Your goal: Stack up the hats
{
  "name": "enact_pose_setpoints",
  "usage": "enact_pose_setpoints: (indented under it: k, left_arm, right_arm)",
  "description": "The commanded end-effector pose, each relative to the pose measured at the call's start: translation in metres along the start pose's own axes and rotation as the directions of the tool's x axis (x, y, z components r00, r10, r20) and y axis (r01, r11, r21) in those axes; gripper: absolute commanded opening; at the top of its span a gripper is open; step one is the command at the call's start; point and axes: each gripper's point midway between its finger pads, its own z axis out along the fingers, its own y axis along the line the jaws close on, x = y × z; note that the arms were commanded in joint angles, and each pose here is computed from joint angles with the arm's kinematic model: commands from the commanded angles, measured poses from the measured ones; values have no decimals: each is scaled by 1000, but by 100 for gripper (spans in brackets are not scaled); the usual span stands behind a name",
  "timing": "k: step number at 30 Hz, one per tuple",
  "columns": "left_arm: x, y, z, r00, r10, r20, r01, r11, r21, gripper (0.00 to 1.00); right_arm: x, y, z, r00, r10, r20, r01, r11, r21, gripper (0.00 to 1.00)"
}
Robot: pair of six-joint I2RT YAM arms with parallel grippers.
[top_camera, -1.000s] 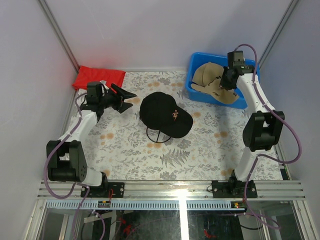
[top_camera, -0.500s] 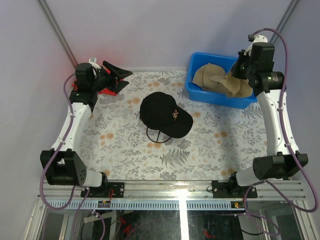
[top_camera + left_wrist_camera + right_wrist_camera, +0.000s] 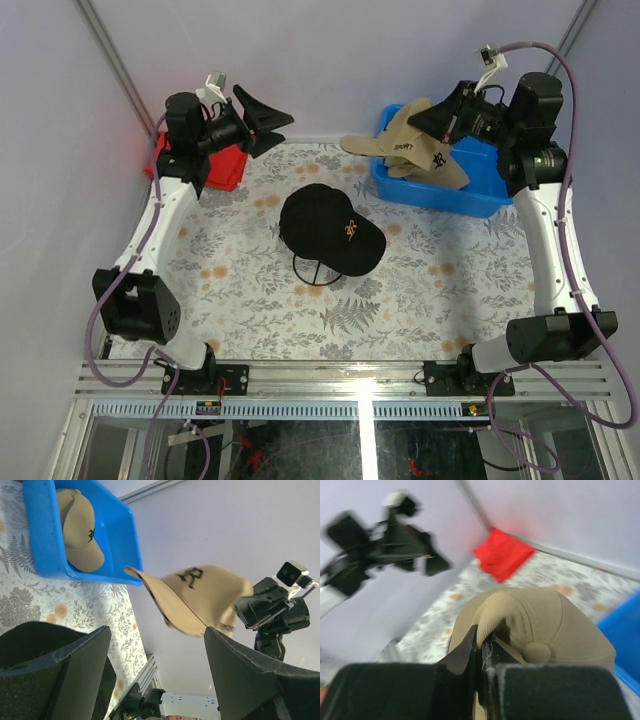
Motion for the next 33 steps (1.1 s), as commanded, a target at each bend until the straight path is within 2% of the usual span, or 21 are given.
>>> enact_pose_setpoints:
  k: [1,4,9,14,20,24,28,33]
  left_arm:
    - [-12,-30,7,996,72,-54,-64,987,145,76]
    - [-21,-41,12,996,61,-69,-46,978,202,77]
    - [-35,-61,16,994,78,-76,-50,946,319,79]
    - [-31,-79,20,985,107,-132,-32,879,475,82]
    - [5,-91,45,959,128,-253,29,844,536,86]
    - [23,-106,52,951,140,-275,51,808,587,91]
    - [36,-125,51,942,124,-313,119,746,656,95]
    - [51,-155,28,931,124,-343,201,611,766,98]
  right_arm:
    - [-24,98,-24,1000,2,28,13,860,-510,0]
    - [-23,118,-38,998,70,1,-52,763,-644,0]
    - [-25,153,-50,988,127,-84,-146,647,-748,0]
    - [-41,186,-80,972,210,-103,-190,453,-871,0]
    - [-36,197,-73,964,219,-151,-233,422,-876,0]
    - [-34,209,-70,955,242,-170,-251,360,-899,0]
    - [-29,211,-59,941,270,-204,-285,308,-908,0]
    - [-23,206,-47,929,288,-234,-319,302,-898,0]
